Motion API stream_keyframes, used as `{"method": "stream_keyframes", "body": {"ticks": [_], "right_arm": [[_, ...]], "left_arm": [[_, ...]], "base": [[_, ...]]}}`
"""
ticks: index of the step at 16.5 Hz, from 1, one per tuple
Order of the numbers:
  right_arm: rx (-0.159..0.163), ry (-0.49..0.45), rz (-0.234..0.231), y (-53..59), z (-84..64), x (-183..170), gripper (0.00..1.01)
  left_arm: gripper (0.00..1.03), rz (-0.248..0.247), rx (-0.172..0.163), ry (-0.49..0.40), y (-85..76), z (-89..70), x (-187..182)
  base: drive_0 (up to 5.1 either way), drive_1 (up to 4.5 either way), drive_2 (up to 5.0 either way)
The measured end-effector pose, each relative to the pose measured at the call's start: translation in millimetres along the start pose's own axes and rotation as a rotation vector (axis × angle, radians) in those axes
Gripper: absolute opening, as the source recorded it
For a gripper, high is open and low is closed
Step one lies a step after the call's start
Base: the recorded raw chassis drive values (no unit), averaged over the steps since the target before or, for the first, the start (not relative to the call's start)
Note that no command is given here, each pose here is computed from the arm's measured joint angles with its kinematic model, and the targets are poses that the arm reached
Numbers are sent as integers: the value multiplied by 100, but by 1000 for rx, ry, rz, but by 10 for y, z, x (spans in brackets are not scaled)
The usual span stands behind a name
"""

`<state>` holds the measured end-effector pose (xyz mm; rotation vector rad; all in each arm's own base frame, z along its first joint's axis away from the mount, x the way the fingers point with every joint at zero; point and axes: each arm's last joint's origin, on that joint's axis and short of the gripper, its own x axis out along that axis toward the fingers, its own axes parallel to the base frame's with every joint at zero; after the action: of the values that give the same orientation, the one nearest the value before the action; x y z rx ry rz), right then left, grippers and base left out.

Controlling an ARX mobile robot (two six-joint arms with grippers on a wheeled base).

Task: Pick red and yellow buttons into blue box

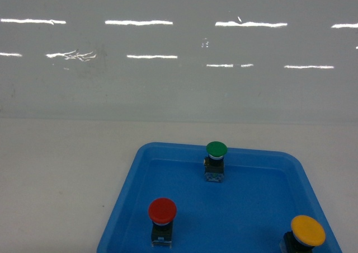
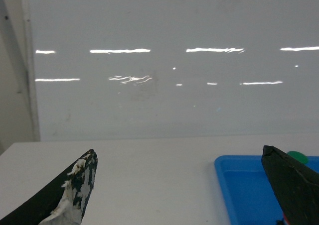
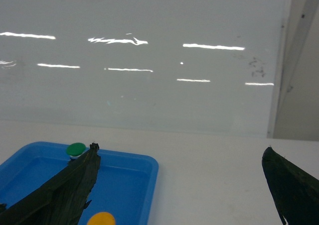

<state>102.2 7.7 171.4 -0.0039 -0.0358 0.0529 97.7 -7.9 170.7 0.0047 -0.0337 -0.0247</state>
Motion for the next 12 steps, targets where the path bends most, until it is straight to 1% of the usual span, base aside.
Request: {"method": "stream_keyframes", "body": {"ticks": [2, 4, 5, 6, 7, 8, 9, 10, 11, 12], "right_arm": [[-13, 11, 45, 64, -1, 86, 98], [-20, 28, 61, 86, -17, 173, 98], [-25, 46, 74, 104, -42, 235, 98], [-32, 91, 112, 127, -103, 325, 98], [-33, 123, 126, 141, -137, 402, 98], [-34, 162, 154, 160, -153, 501, 98], [-34, 169, 160, 170, -151, 564, 98], [-37, 193, 178, 196, -166, 650, 98], [-42, 234, 204, 223, -199, 755, 98], [-80, 382, 287, 390, -399, 1034, 98]], "left_arm": [[98, -16, 4, 12, -58, 1, 50], [98, -21, 10, 19, -96, 7, 129], [98, -22, 24, 34, -122, 9, 194], [98, -21, 30, 53, -154, 60, 323], [98, -28, 41, 76, -196, 129, 444], [98, -40, 40, 90, -238, 200, 580], [98, -52, 49, 127, -275, 224, 660], [98, -77, 55, 161, -325, 232, 763], [98, -93, 69, 217, -385, 215, 882], [98, -97, 129, 345, -536, 76, 1178]], "base": [[0, 0, 0], [0, 0, 0], [0, 0, 0], [0, 0, 0], [0, 0, 0], [0, 0, 0], [0, 0, 0], [0, 0, 0], [0, 0, 0], [0, 0, 0]]}}
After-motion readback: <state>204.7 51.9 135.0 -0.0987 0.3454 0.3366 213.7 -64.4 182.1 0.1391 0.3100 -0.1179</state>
